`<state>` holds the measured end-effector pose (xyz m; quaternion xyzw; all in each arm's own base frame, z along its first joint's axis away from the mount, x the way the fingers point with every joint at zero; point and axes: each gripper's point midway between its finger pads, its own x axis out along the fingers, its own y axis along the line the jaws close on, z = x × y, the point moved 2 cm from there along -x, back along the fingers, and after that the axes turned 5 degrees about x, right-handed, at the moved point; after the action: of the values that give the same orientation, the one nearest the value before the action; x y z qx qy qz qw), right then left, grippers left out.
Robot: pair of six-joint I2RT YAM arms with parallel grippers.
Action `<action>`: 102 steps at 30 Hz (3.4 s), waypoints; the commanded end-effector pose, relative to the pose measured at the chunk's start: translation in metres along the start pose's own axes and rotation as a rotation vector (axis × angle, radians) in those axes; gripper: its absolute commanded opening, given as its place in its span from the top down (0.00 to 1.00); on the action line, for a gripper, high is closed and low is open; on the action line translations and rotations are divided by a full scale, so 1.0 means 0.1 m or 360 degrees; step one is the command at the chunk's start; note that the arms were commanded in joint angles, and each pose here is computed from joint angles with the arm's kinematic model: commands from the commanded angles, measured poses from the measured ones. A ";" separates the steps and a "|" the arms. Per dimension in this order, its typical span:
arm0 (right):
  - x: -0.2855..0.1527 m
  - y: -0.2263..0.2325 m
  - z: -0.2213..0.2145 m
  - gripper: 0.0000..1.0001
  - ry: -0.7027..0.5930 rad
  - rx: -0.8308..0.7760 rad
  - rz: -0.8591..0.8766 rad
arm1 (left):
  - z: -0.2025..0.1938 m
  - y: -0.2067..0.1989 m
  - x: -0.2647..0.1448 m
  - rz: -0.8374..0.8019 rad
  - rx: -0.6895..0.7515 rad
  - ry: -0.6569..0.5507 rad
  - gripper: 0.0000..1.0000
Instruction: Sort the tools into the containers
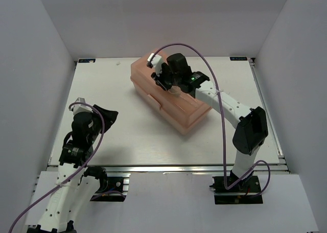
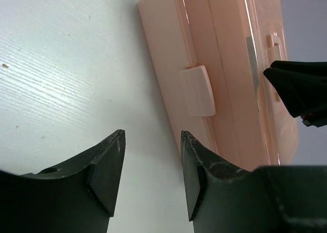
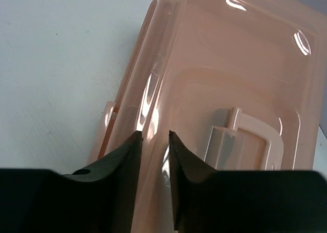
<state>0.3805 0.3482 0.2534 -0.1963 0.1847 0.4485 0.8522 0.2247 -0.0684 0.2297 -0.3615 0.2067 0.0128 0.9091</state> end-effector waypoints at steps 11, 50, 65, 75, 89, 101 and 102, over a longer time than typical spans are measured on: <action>-0.28 0.02 -1.44 0.70 0.0731 0.0165 -0.0281 | -0.10 0.02 0.11 -0.0036 -0.0039 0.0037 0.43; -0.27 0.34 -1.88 0.70 0.0951 0.0458 -0.0349 | -0.18 -0.05 0.35 -0.0082 -0.0034 0.0132 0.42; -0.86 -0.12 -2.64 1.00 0.1147 0.1029 -0.0696 | -0.24 -0.02 0.40 -0.0075 -0.0044 0.0161 0.42; -1.23 -0.22 -2.98 1.00 0.1211 0.1082 -0.0845 | -0.25 -0.09 0.52 -0.0122 -0.0047 0.0197 0.42; -1.33 -0.13 -1.23 0.55 0.0124 0.0285 0.0036 | -0.06 -0.72 1.10 -0.0471 -0.0058 0.0260 0.43; -0.93 -0.47 -0.99 0.25 0.0086 -0.0082 0.0008 | 0.41 -0.98 1.97 -0.0360 -0.0006 0.0017 0.44; -0.95 -0.45 -1.01 0.28 0.0093 -0.0151 0.0022 | 0.43 -1.00 2.06 -0.0360 -0.0006 0.0016 0.44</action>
<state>0.3649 0.2127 0.2326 -0.2116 0.1781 0.4331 0.8579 0.4150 -0.1448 0.2166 -0.3912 0.2279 -0.1016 0.8858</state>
